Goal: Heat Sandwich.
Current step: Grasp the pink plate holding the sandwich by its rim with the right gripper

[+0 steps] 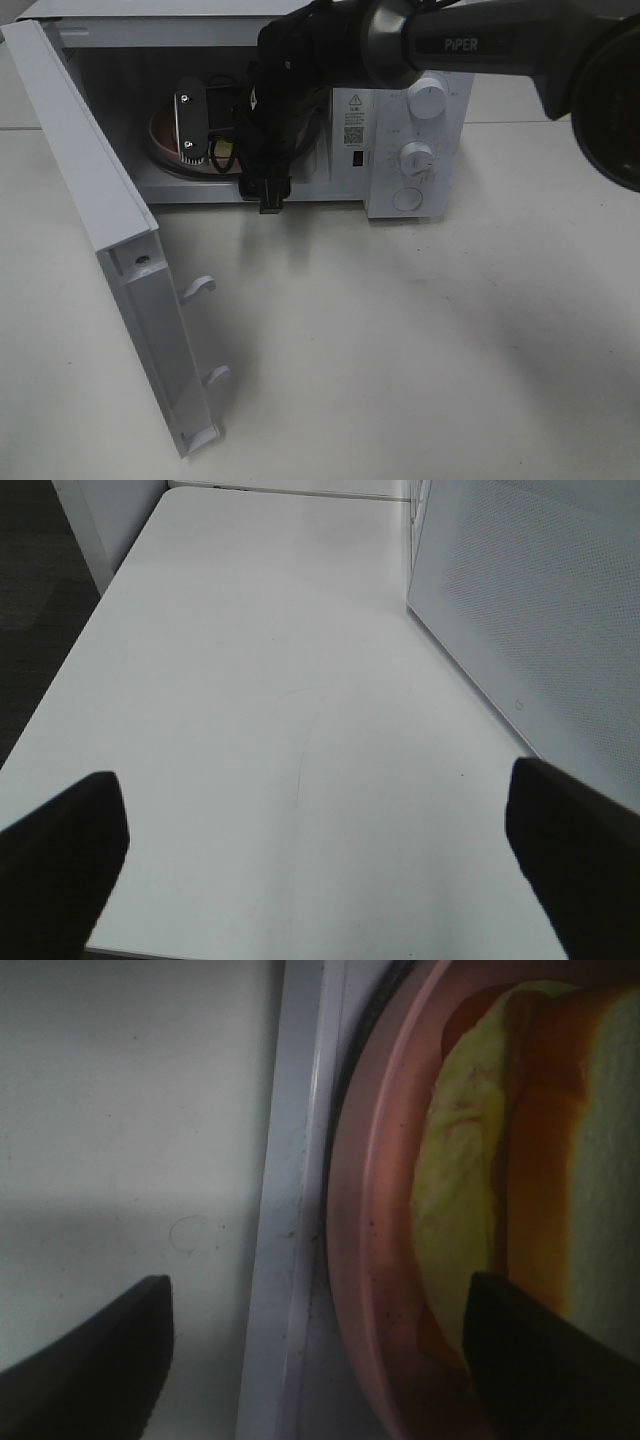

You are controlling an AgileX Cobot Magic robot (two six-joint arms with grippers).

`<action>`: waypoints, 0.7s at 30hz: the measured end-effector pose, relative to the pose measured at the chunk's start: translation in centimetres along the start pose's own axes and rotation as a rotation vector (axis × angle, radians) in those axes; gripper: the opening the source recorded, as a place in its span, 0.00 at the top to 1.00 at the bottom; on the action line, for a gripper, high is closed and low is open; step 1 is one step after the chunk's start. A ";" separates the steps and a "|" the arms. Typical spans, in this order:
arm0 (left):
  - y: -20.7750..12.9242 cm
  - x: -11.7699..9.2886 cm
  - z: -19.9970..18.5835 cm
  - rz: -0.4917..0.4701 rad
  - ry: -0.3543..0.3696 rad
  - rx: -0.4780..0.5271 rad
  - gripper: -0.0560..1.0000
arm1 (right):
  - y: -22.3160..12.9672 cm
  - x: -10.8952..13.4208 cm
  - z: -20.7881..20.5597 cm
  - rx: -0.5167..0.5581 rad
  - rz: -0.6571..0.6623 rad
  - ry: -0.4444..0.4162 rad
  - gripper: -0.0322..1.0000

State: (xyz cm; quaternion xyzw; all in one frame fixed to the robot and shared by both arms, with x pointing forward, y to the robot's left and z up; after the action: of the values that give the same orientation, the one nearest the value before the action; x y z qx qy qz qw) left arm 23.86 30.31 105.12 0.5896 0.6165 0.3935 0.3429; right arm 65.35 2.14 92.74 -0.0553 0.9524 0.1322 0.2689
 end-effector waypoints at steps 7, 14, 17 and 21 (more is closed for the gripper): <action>0.0 0.0 0.0 0.000 0.000 0.000 0.03 | 0.5 -0.6 1.4 -0.010 0.004 -0.018 0.22; 0.0 0.1 0.0 0.006 0.011 0.000 0.03 | -0.1 -1.3 2.1 -0.008 0.020 -0.034 0.22; 0.0 0.1 0.0 0.006 0.011 0.000 0.03 | -0.3 -1.2 2.4 -0.003 0.021 -0.029 0.22; 0.0 0.1 0.0 0.006 0.011 0.000 0.03 | -0.6 -0.9 3.0 0.003 0.027 -0.016 0.23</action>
State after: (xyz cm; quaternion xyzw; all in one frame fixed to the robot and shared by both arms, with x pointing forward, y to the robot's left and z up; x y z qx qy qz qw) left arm 23.84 30.43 105.12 0.5892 0.6167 0.3978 0.3381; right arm 67.71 2.45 90.62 -0.0407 0.9512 0.1348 0.2746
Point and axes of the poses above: a point on each arm's last joint axis where the gripper is mounted, z pointing out along that axis toward the gripper, x along the wrist's bending axis when the last joint is at zero, y = z × x, the point moved 1 cm from there along z, pointing out along that axis toward the gripper, and after that the axes turned 4 degrees about z, right-handed, at the moved point
